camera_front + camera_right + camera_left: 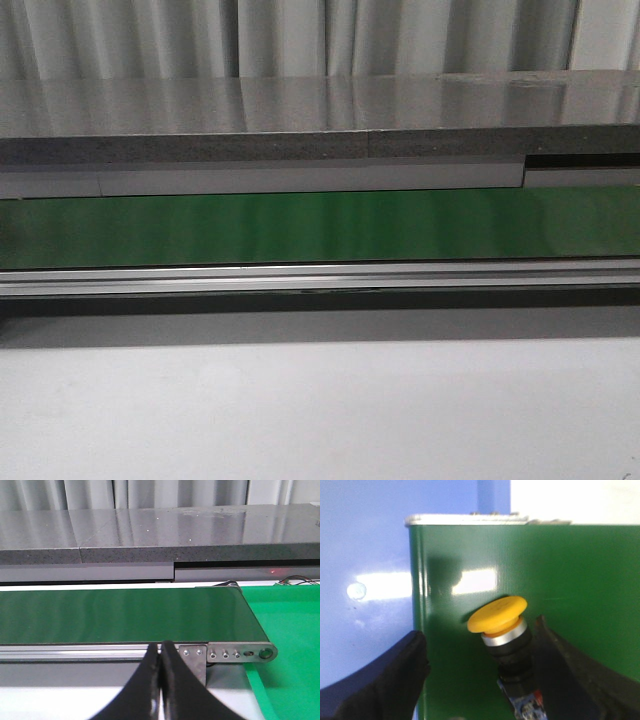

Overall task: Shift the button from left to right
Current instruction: 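Lift the button with the left gripper and place it on the belt, then open the left gripper and raise it away from the belt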

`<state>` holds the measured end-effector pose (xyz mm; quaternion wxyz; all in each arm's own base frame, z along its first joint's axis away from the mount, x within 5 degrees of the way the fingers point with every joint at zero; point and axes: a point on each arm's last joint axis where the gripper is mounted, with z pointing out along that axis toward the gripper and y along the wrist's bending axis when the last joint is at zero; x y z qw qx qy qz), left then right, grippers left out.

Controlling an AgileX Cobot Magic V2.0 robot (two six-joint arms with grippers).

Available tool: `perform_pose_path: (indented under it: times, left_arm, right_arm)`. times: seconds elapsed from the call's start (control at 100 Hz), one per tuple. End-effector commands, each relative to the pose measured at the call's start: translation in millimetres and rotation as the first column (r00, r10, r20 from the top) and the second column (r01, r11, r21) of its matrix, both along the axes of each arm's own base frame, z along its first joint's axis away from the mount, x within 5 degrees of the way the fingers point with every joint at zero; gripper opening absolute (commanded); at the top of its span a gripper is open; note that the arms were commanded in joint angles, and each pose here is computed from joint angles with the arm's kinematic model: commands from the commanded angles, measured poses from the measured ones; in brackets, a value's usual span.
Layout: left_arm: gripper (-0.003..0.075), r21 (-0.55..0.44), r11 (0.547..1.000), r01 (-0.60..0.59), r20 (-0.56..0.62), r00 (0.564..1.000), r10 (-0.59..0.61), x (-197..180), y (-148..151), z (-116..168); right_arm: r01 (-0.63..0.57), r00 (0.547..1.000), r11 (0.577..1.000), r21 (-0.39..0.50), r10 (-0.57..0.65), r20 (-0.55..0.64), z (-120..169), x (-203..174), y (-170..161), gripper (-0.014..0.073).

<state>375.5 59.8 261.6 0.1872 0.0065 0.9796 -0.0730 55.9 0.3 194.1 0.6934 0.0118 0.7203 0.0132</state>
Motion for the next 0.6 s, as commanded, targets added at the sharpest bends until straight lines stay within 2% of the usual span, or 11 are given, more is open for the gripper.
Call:
perform_pose_path:
  times: [0.0,0.16,0.35,0.44,0.59]
  left_arm:
    - [0.0442,-0.003,1.0,0.011,0.155,0.988,-0.011,-9,-16,48]
    - [0.0442,0.018,0.998,0.054,0.251,0.966,-0.056,-27,-36,76]
    - [0.0442,0.046,0.997,0.066,0.406,0.91,-0.079,-59,-57,95]
    - [0.0442,0.059,0.997,0.055,0.495,0.866,-0.077,-77,-64,101]
    - [0.0442,0.073,0.996,0.041,0.651,0.755,-0.079,-110,-76,110]
  right_arm:
    - [0.005,0.995,1.0,-0.012,-0.004,0.096,13,-1,0,-0.0066]
    - [0.005,0.995,1.0,-0.012,-0.004,0.096,13,-1,0,-0.0066]
    - [0.005,0.995,1.0,-0.012,-0.004,0.096,13,-1,0,-0.0066]
    - [0.005,0.995,1.0,-0.012,-0.004,0.096,13,-1,0,-0.0066]
    - [0.005,0.995,1.0,-0.012,-0.004,0.096,13,-1,0,-0.0066]
